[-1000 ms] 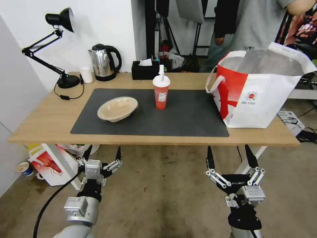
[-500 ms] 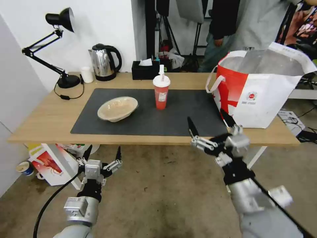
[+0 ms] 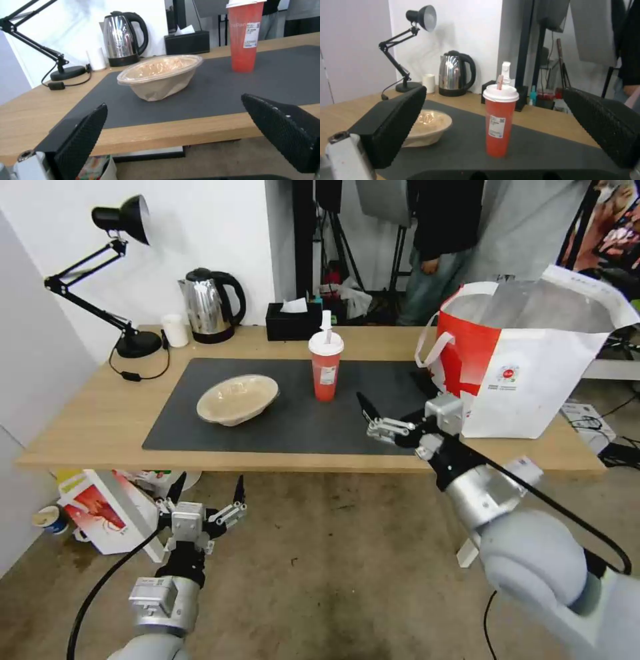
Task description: Pick up the trash from the table and place it into the takeout bag.
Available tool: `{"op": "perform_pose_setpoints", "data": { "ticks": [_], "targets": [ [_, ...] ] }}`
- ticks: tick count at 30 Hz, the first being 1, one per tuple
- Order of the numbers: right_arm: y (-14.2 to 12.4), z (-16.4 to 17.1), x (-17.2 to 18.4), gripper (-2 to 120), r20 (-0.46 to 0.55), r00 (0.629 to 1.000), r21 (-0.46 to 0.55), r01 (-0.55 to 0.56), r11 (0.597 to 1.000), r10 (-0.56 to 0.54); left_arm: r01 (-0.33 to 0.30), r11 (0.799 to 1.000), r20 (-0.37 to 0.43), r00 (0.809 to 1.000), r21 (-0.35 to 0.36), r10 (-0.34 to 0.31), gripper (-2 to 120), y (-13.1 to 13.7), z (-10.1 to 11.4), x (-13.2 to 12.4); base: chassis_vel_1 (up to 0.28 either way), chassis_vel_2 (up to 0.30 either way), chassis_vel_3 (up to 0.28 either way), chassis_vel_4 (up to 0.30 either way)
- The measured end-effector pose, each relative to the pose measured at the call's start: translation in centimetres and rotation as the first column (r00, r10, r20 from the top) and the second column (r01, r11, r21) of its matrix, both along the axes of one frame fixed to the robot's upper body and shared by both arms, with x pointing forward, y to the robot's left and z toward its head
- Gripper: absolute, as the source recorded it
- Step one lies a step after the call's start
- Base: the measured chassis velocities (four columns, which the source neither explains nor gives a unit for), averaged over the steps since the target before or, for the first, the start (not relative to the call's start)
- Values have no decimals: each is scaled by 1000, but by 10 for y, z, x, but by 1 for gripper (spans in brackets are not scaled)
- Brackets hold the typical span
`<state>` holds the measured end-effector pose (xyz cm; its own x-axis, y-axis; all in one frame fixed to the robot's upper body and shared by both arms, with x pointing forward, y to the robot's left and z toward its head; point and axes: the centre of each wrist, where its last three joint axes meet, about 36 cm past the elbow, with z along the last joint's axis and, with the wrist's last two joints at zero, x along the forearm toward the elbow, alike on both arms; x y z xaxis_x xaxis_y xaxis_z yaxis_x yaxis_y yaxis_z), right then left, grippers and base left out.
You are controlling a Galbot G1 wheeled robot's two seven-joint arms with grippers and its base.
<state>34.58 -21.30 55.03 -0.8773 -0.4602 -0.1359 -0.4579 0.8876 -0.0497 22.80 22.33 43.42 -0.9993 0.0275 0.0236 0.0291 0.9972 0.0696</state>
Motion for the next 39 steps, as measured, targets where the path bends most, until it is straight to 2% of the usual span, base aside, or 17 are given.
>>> {"op": "perform_pose_setpoints", "data": {
  "ticks": [21,39],
  "targets": [
    [13,-11,55,100,-148,989,-7,-31,1000,29,0,1000,0,1000,0,0,100,0,0,0,0,0,0,0],
    [24,-9,101,100,-182,983,-20,-12,1000,8,0,1000,0,1000,0,0,100,0,0,0,0,0,0,0]
  ]
}}
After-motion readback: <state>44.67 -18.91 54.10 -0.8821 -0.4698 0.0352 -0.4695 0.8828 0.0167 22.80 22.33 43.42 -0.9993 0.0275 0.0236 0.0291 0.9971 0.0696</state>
